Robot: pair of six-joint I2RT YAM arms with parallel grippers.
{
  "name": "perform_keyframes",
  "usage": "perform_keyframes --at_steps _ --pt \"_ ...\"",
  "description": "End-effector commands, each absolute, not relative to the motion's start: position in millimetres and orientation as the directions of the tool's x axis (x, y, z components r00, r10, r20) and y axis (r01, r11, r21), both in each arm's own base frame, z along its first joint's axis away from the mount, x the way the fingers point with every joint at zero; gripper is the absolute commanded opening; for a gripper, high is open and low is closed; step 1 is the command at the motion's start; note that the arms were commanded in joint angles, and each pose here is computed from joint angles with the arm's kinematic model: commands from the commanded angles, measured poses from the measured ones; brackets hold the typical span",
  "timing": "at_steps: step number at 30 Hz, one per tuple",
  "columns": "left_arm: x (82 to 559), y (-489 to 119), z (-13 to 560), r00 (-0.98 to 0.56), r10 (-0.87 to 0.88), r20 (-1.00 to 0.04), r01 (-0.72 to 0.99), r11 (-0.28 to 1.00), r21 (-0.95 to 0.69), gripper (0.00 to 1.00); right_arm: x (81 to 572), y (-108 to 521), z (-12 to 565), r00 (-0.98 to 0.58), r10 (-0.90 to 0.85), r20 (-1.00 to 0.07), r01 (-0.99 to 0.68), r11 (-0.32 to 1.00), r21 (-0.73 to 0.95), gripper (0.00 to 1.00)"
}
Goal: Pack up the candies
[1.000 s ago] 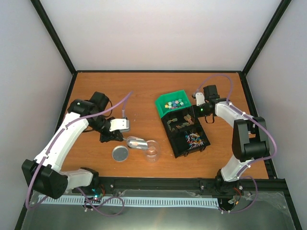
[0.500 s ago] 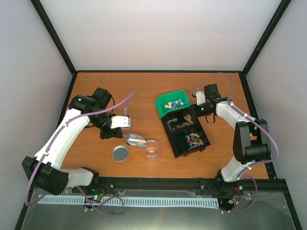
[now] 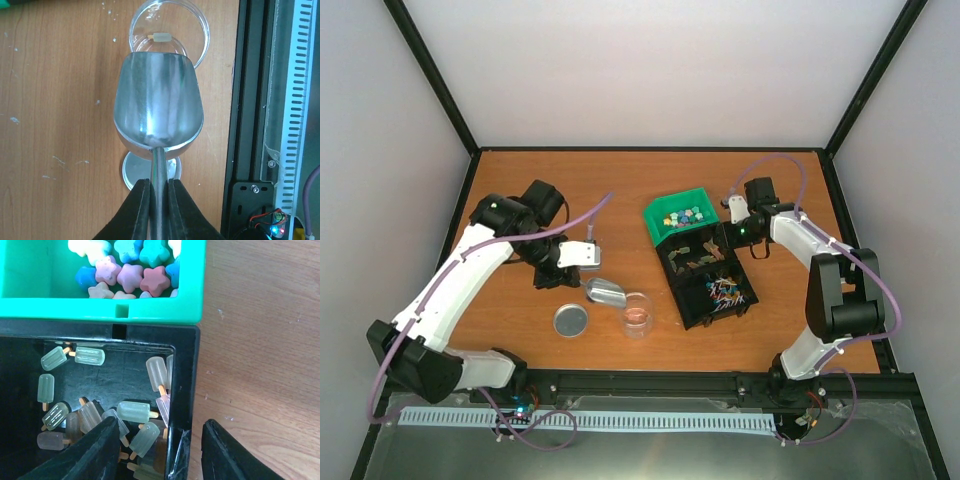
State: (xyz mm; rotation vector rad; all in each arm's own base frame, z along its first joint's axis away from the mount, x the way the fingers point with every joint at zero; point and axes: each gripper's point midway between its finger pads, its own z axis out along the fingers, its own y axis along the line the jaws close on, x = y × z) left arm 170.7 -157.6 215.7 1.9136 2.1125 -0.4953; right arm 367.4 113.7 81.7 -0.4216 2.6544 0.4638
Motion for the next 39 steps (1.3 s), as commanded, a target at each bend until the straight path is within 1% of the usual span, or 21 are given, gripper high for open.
perform_keyframes --at_steps 1,4,8,14,17,21,25,26,27,28,31,33,39 --pt "178 -163 230 -0.114 0.903 -0.415 0.993 0.095 -0.068 0.01 371 113 88 -0.862 -0.233 -0.451 -0.368 0.899 0.238 0.44" --pt "178 -162 229 -0.112 0.91 -0.4 0.993 0.088 -0.078 0.01 372 115 85 -0.865 -0.237 -0.443 -0.369 0.898 0.239 0.41" --pt "187 -169 241 -0.128 0.89 -0.438 0.992 0.114 -0.058 0.01 371 120 82 -0.866 -0.25 -0.433 -0.381 0.891 0.246 0.35" --pt "229 -194 257 -0.294 0.827 -0.48 0.954 0.282 -0.098 0.01 369 125 79 -0.869 -0.252 -0.427 -0.383 0.888 0.254 0.25" --pt "247 -207 264 -0.341 0.787 -0.515 0.937 0.329 -0.116 0.01 369 129 82 -0.869 -0.243 -0.431 -0.38 0.886 0.265 0.21" --pt "266 -224 265 -0.391 0.735 -0.554 0.916 0.371 -0.154 0.01 371 135 86 -0.868 -0.228 -0.441 -0.373 0.886 0.276 0.21" --pt "281 -243 252 -0.425 0.739 -0.523 0.902 0.395 -0.175 0.01 370 137 88 -0.876 -0.209 -0.435 -0.359 0.885 0.297 0.22" --pt "284 -248 248 -0.42 0.749 -0.513 0.904 0.392 -0.168 0.01 369 137 88 -0.878 -0.205 -0.433 -0.357 0.883 0.304 0.26" --pt "287 -253 244 -0.415 0.757 -0.505 0.906 0.393 -0.157 0.01 369 138 89 -0.878 -0.202 -0.435 -0.355 0.883 0.307 0.32" --pt "291 -257 241 -0.414 0.763 -0.497 0.906 0.396 -0.146 0.01 368 137 90 -0.877 -0.2 -0.437 -0.354 0.884 0.306 0.35" --pt "300 -269 229 -0.408 0.778 -0.477 0.908 0.402 -0.12 0.01 366 136 92 -0.872 -0.198 -0.449 -0.357 0.883 0.305 0.38" --pt "303 -275 221 -0.394 0.8 -0.453 0.913 0.395 -0.098 0.01 364 135 92 -0.869 -0.203 -0.452 -0.362 0.883 0.3 0.39" --pt "309 -295 189 -0.366 0.858 -0.36 0.927 0.369 -0.063 0.01 361 131 89 -0.864 -0.234 -0.446 -0.379 0.886 0.268 0.36"
